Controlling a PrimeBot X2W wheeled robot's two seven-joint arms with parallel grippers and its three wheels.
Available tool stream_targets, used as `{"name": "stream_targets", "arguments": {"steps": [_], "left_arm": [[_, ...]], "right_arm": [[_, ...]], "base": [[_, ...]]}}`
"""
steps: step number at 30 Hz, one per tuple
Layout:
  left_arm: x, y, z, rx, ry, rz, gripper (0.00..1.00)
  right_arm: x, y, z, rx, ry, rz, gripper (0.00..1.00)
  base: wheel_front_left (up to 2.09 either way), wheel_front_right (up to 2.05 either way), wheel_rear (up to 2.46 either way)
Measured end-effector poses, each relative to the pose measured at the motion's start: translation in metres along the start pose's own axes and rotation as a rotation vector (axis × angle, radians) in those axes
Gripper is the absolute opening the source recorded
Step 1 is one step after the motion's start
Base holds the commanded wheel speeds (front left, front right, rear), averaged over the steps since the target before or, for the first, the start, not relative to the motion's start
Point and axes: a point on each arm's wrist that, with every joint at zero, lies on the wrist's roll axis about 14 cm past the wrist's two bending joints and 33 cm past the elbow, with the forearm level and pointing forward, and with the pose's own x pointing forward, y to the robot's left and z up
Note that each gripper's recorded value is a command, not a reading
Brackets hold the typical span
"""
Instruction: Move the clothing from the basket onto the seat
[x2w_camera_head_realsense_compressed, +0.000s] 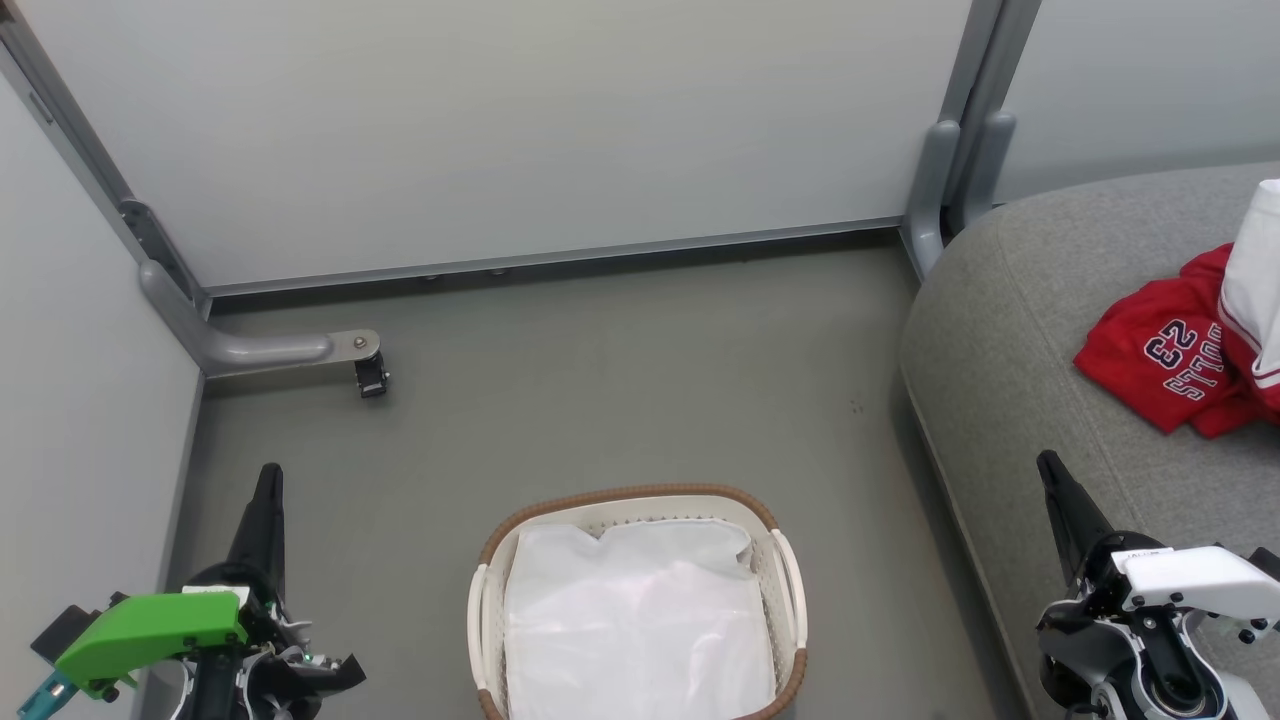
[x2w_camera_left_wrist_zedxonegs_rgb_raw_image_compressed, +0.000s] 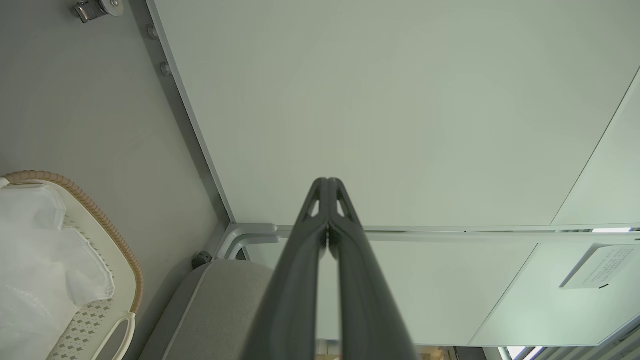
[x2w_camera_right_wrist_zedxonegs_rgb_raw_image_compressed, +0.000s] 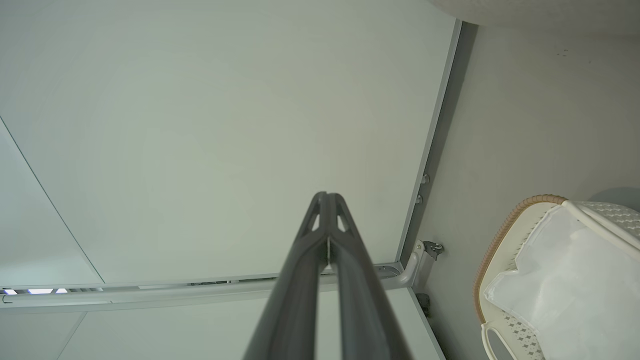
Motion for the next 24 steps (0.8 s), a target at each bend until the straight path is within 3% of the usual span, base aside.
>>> {"name": "stream_targets", "arguments": {"steps": [24], "left_arm": [[0.0000, 0.0000, 0.0000, 0.000, 0.000, 0.000, 0.00]], "right_arm": [[0.0001, 0.0002, 0.0000, 0.000, 0.000, 0.001, 0.00]], "base": [[0.00, 0.00, 0.00]]}}
